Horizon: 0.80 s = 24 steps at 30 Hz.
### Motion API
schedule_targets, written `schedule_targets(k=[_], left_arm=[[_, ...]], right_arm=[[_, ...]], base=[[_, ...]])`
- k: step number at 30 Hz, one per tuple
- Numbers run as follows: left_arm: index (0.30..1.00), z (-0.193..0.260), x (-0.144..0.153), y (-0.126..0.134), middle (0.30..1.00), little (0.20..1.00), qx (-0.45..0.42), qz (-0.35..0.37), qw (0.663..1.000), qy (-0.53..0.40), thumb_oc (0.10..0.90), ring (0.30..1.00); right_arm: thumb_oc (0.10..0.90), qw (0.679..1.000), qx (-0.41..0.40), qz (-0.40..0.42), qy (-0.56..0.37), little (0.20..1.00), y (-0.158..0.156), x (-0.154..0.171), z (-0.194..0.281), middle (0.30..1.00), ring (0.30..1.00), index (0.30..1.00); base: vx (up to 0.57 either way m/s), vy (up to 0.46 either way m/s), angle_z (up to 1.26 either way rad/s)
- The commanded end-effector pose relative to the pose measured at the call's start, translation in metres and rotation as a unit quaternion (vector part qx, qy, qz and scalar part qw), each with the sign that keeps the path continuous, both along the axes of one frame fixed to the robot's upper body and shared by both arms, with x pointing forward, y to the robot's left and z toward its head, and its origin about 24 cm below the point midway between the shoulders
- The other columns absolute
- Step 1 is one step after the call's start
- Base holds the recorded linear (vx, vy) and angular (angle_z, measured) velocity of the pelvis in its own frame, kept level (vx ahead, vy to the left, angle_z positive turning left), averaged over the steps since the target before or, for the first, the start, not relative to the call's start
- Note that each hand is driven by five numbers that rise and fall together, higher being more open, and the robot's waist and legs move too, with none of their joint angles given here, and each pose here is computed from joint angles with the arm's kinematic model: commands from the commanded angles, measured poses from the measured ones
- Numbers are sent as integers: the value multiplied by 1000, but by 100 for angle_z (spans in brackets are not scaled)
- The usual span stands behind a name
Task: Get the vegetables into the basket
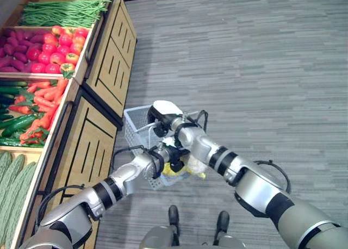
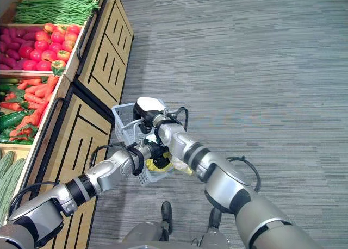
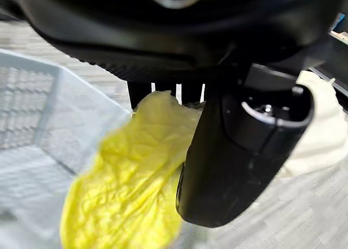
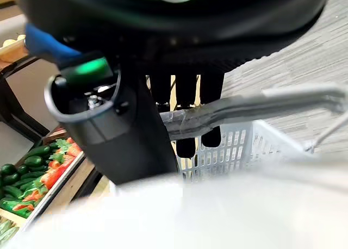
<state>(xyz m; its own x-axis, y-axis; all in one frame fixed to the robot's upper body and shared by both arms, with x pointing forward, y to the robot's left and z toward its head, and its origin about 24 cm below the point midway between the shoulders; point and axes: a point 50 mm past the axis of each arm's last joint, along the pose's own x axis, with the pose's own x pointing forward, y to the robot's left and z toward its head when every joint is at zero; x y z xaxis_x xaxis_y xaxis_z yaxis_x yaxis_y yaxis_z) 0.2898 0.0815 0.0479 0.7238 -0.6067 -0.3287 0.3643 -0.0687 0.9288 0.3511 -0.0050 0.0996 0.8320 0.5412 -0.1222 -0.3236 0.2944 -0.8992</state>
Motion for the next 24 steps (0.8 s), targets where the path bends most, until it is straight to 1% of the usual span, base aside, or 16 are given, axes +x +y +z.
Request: schedule_targets(k=[1,4,5,6,8,10,12,13,14,16,17,18,19,20,23,24], left_arm=[[300,63,38,32,300,300,11,56,986,-158,400,300],[300,54,40,58,300,300,37,98,982,-155,400,300],[300,53,39,58,300,300,37,98,982,-155,400,300],[300,45,39,73,300,300,52,121,981,-144,400,300],[300,35,37,88,300,300,74,143,979,-128,400,300],[300,29,36,93,300,300,82,148,978,-122,400,300],[311,21,34,108,311,311,108,166,974,-110,408,311],[621,16,32,115,621,621,117,177,972,-101,629,621],[1000,7,28,132,1000,1000,148,194,966,-87,900,1000],[1000,1,24,144,1000,1000,166,207,961,-77,900,1000],[1000,6,24,164,1000,1000,178,242,950,-85,900,1000],[1000,16,26,168,1000,1000,184,240,949,-94,900,1000],[1000,18,26,169,1000,1000,185,240,948,-94,900,1000],[1000,36,32,159,1000,1000,170,221,954,-113,900,1000],[1000,64,39,149,1000,1000,143,204,957,-149,900,1000],[1000,64,39,149,1000,1000,143,204,957,-149,900,1000]], right_arm=[[400,979,116,152,-75,300,69,-32,71,300,300,300],[400,966,156,188,-88,300,56,-47,85,300,300,300],[400,966,156,188,-87,300,55,-47,85,300,300,300],[400,957,185,206,-83,300,49,-55,90,300,300,300],[400,948,211,224,-82,300,41,-64,96,300,300,300],[400,946,218,229,-76,300,37,-68,96,300,300,300],[400,940,231,239,-82,300,30,-74,101,300,300,300],[400,935,244,244,-79,300,27,-76,104,300,300,300],[400,928,260,252,-88,300,20,-81,111,300,300,300],[400,923,270,261,-81,300,18,-85,112,300,300,300],[400,929,256,251,-91,300,16,-82,115,300,300,300],[400,926,260,257,-94,300,16,-85,118,300,300,300],[400,925,262,257,-95,300,16,-85,119,300,300,300],[400,929,253,257,-83,300,17,-85,112,300,300,300],[400,930,254,254,-76,300,17,-85,108,300,300,300],[400,930,254,254,-76,300,17,-85,109,300,300,300]], base=[[-1,11,-7],[-7,11,-10],[-10,0,-12],[-8,1,-15],[-6,0,-14],[-1,-2,-16],[1,-4,-8],[-7,-12,-5],[-12,-15,-5],[-4,-10,-6],[2,-15,-8],[3,-14,-10],[2,-22,-8],[0,0,0],[-1,-1,1],[-6,-1,5]])
